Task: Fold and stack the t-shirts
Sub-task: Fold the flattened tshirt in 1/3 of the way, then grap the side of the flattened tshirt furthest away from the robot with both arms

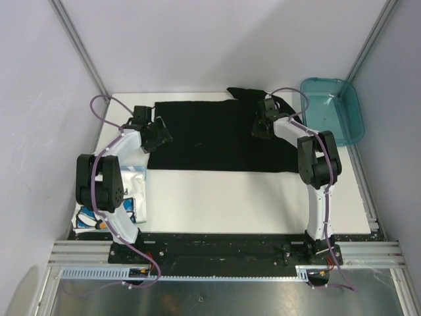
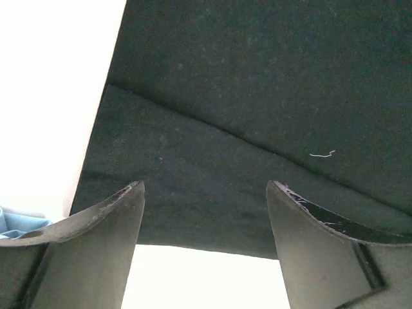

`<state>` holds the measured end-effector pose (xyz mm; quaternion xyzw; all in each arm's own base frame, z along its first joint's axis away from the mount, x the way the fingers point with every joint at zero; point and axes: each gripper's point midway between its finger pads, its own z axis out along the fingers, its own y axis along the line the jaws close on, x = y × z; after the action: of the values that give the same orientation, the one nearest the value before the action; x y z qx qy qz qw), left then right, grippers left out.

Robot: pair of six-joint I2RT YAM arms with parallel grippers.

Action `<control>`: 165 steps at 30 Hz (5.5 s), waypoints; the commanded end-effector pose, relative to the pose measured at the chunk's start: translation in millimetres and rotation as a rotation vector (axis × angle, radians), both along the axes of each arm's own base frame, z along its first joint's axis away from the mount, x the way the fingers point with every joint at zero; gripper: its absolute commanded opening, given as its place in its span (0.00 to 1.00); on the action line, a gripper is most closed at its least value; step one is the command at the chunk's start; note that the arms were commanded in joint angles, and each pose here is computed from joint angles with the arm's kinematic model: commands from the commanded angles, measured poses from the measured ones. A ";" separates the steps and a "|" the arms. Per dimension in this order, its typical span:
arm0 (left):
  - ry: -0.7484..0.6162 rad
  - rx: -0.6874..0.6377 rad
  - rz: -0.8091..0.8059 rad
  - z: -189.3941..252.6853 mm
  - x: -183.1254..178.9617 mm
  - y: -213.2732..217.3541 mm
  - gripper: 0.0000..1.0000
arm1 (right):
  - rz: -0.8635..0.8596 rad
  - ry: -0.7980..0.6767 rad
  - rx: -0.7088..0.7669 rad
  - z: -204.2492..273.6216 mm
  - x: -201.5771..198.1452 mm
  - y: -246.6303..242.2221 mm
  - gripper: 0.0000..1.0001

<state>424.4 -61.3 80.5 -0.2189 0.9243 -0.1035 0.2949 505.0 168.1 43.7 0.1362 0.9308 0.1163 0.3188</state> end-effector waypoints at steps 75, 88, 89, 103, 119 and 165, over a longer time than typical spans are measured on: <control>0.025 0.010 0.554 -61.4 -71.3 73.3 0.07 | -0.500 0.111 0.167 14.3 -195.1 -197.3 0.38; 0.017 0.001 0.533 -57.4 -67.7 70.2 0.02 | -0.548 0.059 0.160 4.4 -180.3 -209.5 0.46; 0.019 0.001 0.532 -58.0 -68.1 69.9 0.02 | -0.550 0.054 0.162 4.2 -178.4 -210.0 0.46; 0.018 0.003 0.515 -56.5 -66.9 69.4 0.02 | -0.580 0.024 0.194 -8.2 -157.4 -213.1 0.41; 0.009 0.024 0.469 -47.0 -79.7 59.6 0.00 | -0.730 0.103 0.038 13.0 -189.4 -257.9 0.00; -0.020 -0.029 0.490 20.2 -223.1 51.6 0.54 | -0.743 0.289 0.100 72.4 -294.7 -220.4 0.68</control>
<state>177.1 -0.6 54.7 -0.5001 0.8237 -0.0080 0.2670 173.0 -46.4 70.7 0.5499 0.8301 -0.0039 0.0920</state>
